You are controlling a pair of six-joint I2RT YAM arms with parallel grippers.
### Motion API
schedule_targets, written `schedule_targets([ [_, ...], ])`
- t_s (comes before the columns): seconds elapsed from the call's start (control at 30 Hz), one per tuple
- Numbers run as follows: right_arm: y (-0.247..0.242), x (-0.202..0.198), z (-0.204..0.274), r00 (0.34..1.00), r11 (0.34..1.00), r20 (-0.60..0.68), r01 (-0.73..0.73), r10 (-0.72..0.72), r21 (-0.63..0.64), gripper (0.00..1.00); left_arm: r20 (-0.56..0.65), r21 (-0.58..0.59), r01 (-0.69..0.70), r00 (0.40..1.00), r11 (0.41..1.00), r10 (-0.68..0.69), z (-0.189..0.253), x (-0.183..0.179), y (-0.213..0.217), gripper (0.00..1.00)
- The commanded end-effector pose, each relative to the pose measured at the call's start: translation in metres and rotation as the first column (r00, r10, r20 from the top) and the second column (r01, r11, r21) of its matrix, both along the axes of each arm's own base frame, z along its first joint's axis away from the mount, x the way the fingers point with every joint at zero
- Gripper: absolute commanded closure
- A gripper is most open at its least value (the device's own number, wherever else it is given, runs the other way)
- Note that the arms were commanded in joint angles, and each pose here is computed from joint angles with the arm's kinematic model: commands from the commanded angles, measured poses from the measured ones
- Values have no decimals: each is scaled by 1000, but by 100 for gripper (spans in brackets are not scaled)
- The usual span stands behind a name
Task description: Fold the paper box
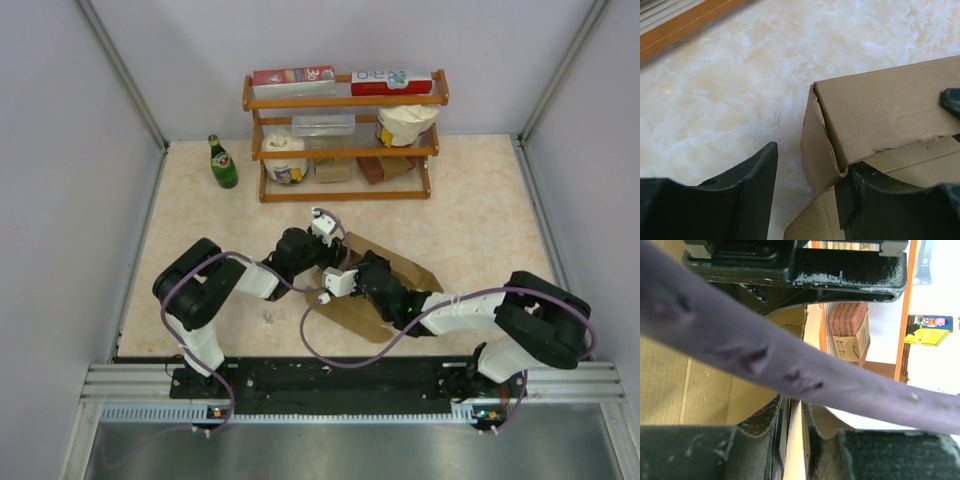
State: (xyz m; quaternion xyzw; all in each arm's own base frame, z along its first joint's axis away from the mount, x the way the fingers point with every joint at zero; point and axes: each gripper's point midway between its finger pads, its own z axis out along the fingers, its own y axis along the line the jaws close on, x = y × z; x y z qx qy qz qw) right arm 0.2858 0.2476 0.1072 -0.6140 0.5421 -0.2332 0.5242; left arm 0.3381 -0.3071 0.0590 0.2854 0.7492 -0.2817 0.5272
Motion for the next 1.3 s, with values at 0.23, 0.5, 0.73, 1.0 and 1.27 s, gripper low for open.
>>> schedule_targets([
  [0.23, 15, -10, 5, 999, 997, 6, -40, 39, 72, 82, 86, 25, -42, 995, 999, 40, 8, 6, -6, 59],
  [0.5, 18, -11, 5, 999, 995, 0, -43, 43, 93, 82, 141, 77, -110, 985, 991, 99, 8, 8, -5, 74],
  [0.73, 19, -12, 6, 999, 993, 0, -42, 43, 110, 81, 152, 113, -116, 983, 987, 98, 5, 7, -10, 100],
  [1.0, 23, -12, 13, 999, 988, 14, -50, 48, 145, 79, 139, 96, -94, 987, 991, 80, 10, -2, -11, 72],
  [1.27, 23, -13, 27, 998, 980, 21, -54, 51, 191, 72, 103, 33, -58, 993, 998, 54, 24, -21, -7, 42],
])
